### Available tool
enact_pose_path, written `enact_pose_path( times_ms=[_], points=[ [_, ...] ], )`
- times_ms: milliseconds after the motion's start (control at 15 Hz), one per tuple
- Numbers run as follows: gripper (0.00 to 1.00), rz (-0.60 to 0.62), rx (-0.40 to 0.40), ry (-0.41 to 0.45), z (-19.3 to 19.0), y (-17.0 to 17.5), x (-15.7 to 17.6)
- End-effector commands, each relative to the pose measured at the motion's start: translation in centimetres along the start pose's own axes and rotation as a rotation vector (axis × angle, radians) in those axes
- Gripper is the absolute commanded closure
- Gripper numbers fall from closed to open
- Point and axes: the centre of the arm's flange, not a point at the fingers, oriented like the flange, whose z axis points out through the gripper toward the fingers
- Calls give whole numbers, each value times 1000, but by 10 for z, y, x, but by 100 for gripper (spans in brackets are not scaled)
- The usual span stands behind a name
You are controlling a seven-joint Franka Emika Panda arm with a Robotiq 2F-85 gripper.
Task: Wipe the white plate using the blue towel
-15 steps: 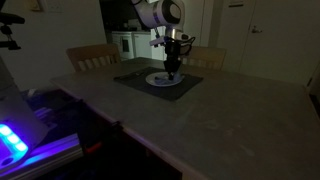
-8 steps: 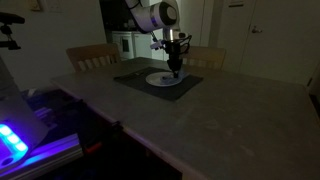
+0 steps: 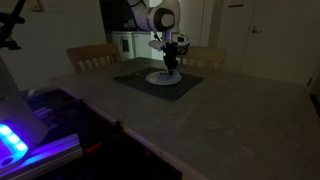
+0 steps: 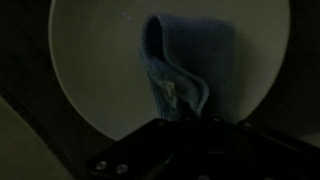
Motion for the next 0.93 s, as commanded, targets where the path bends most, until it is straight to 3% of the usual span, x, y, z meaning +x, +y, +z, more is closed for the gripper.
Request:
enact_pose_path(
  times_ms=[0, 200, 333, 733, 867],
  points=[
    [98, -87, 143, -67, -6, 1, -8],
    [98, -139, 202, -181, -9, 5, -14],
    [98, -160, 200, -278, -6, 9, -23],
    [98, -68, 71, -467, 9, 32, -37],
    [98, -29, 17, -448, 10, 38, -39]
  ],
)
